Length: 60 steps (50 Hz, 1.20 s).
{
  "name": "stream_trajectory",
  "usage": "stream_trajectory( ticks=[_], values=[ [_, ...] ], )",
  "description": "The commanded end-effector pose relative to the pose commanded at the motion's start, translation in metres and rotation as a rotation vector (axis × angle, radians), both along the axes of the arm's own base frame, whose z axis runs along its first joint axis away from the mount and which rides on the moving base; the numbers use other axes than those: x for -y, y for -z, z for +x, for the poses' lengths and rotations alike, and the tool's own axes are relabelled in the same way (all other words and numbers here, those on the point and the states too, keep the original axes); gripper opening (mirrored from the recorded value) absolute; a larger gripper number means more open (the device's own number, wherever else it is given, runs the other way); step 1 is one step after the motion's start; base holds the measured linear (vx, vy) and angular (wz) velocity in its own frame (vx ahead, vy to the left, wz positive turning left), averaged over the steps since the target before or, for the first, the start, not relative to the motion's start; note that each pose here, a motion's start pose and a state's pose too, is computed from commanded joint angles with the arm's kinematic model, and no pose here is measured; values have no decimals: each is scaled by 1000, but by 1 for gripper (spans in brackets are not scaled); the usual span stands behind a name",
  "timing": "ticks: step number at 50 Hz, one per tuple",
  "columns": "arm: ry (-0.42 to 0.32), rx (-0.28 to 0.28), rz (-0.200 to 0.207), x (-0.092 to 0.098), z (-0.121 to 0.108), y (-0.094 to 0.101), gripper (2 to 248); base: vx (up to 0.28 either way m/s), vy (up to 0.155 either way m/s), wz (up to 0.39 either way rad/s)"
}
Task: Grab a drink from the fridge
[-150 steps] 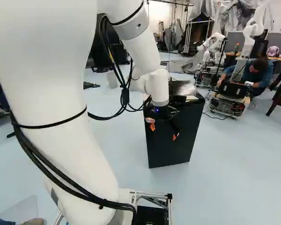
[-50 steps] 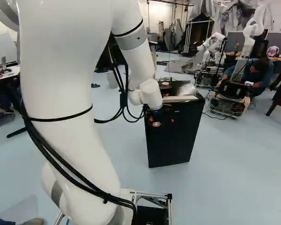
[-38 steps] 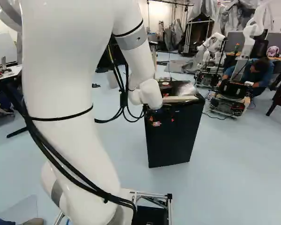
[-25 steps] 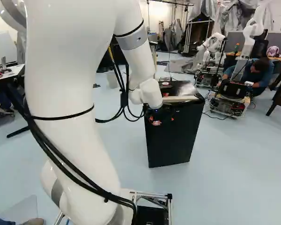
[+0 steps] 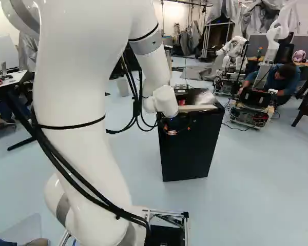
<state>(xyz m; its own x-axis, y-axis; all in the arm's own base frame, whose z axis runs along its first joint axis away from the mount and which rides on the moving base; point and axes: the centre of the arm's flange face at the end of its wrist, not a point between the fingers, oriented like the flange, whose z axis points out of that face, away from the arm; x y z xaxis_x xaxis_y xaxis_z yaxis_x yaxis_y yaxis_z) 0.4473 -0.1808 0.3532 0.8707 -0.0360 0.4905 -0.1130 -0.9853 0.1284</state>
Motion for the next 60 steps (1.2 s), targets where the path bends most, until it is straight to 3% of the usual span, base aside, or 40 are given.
stream_trajectory(
  ticks=[60],
  values=[
    [-29, 51, -4, 0, 34, 0, 247, 0, 0, 0]
  ],
)
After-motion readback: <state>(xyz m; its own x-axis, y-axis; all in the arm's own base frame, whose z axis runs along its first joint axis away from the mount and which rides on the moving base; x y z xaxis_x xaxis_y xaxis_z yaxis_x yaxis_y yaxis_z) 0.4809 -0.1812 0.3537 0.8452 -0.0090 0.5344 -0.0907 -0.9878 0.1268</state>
